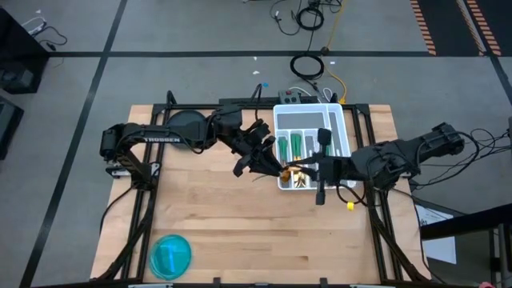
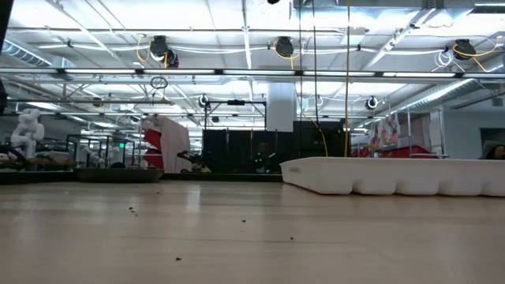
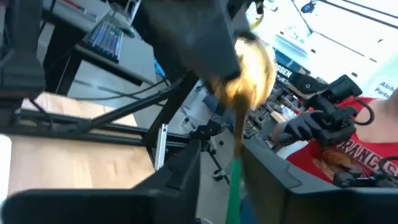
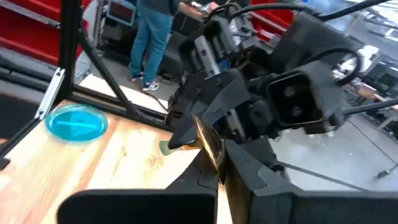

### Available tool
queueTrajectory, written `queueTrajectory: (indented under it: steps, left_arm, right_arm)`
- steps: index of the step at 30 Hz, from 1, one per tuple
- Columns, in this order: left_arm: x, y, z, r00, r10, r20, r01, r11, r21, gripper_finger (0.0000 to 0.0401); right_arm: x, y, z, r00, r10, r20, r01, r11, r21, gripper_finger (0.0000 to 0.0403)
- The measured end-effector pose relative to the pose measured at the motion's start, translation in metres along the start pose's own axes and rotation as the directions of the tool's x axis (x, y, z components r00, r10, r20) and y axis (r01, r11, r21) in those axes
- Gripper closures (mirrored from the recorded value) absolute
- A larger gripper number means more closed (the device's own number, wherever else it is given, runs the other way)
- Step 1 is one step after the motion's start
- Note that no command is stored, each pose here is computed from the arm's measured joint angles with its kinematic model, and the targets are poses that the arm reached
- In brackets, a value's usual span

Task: Sort silverware
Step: Put the green spoon on the silverware tray with the other green spoons

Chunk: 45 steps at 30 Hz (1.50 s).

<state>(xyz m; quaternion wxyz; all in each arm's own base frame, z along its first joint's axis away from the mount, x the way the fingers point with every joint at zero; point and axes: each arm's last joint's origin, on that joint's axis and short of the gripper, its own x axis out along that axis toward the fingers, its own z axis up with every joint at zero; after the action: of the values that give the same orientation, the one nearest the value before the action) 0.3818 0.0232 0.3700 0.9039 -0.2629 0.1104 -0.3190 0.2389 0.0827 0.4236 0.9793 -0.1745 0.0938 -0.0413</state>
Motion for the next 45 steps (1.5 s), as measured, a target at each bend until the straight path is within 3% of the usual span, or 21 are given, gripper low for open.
queueTrajectory:
  steps: [6, 15, 17, 19, 22, 25, 28, 30, 33, 36, 39, 42, 45]
  left_arm:
    - [-0.005, 0.005, 0.001, 1.000, 0.023, -0.006, -0.024, 0.999, -0.042, 0.0237]
    - [-0.049, 0.005, 0.026, 0.985, 0.144, 0.091, -0.146, 0.989, 0.021, 0.0231]
    - [-0.060, 0.003, 0.031, 0.976, 0.185, 0.112, -0.192, 0.980, 0.057, 0.0230]
    - [-0.071, -0.003, 0.036, 0.965, 0.220, 0.141, -0.234, 0.968, 0.088, 0.0230]
    - [-0.080, -0.009, 0.042, 0.944, 0.267, 0.195, -0.293, 0.949, 0.117, 0.0230]
    - [-0.081, -0.011, 0.043, 0.942, 0.268, 0.202, -0.297, 0.947, 0.123, 0.0230]
    - [-0.080, -0.011, 0.040, 0.953, 0.252, 0.171, -0.274, 0.955, 0.117, 0.0230]
    - [-0.081, -0.010, 0.037, 0.953, 0.266, 0.145, -0.284, 0.952, 0.115, 0.0230]
    - [-0.084, -0.005, 0.032, 0.948, 0.305, 0.094, -0.315, 0.941, 0.121, 0.0230]
    - [-0.088, 0.000, 0.029, 0.940, 0.334, 0.064, -0.339, 0.933, 0.118, 0.0230]
    - [-0.091, 0.003, 0.025, 0.934, 0.357, 0.029, -0.358, 0.927, 0.108, 0.0230]
    - [-0.091, 0.005, 0.020, 0.928, 0.371, -0.015, -0.368, 0.924, 0.106, 0.0230]
    - [-0.097, 0.004, 0.014, 0.916, 0.395, -0.071, -0.389, 0.917, 0.086, 0.0230]
  right_arm:
    - [-0.019, -0.016, 0.004, 0.990, -0.140, -0.003, 0.139, 0.987, 0.078, 0.0403]
    - [-0.051, -0.036, -0.005, 0.948, -0.301, -0.103, 0.317, 0.926, 0.205, 0.0403]
    - [-0.056, -0.041, -0.007, 0.898, -0.419, -0.135, 0.440, 0.872, 0.214, 0.0403]
    - [-0.060, -0.046, -0.006, 0.807, -0.568, -0.163, 0.591, 0.780, 0.205, 0.0403]
    - [-0.058, -0.043, -0.008, 0.672, -0.712, -0.202, 0.734, 0.676, 0.061, 0.0403]
    - [-0.042, -0.033, -0.012, 0.616, -0.756, -0.223, 0.738, 0.652, -0.174, 0.0403]
    - [-0.015, -0.015, -0.024, 0.642, -0.726, -0.249, 0.571, 0.668, -0.478, 0.0403]
    - [0.003, -0.002, -0.035, 0.669, -0.689, -0.280, 0.381, 0.641, -0.667, 0.0403]
    - [0.026, 0.018, -0.058, 0.710, -0.592, -0.380, -0.034, 0.511, -0.859, 0.0403]
    - [0.045, 0.035, -0.085, 0.693, -0.496, -0.523, -0.354, 0.399, -0.846, 0.0403]
    - [0.055, 0.048, -0.108, 0.625, -0.459, -0.632, -0.585, 0.261, -0.768, 0.0403]
    - [0.068, 0.059, -0.126, 0.564, -0.478, -0.673, -0.729, 0.094, -0.678, 0.0403]
    - [0.078, 0.065, -0.136, 0.542, -0.487, -0.685, -0.791, -0.020, -0.611, 0.0403]
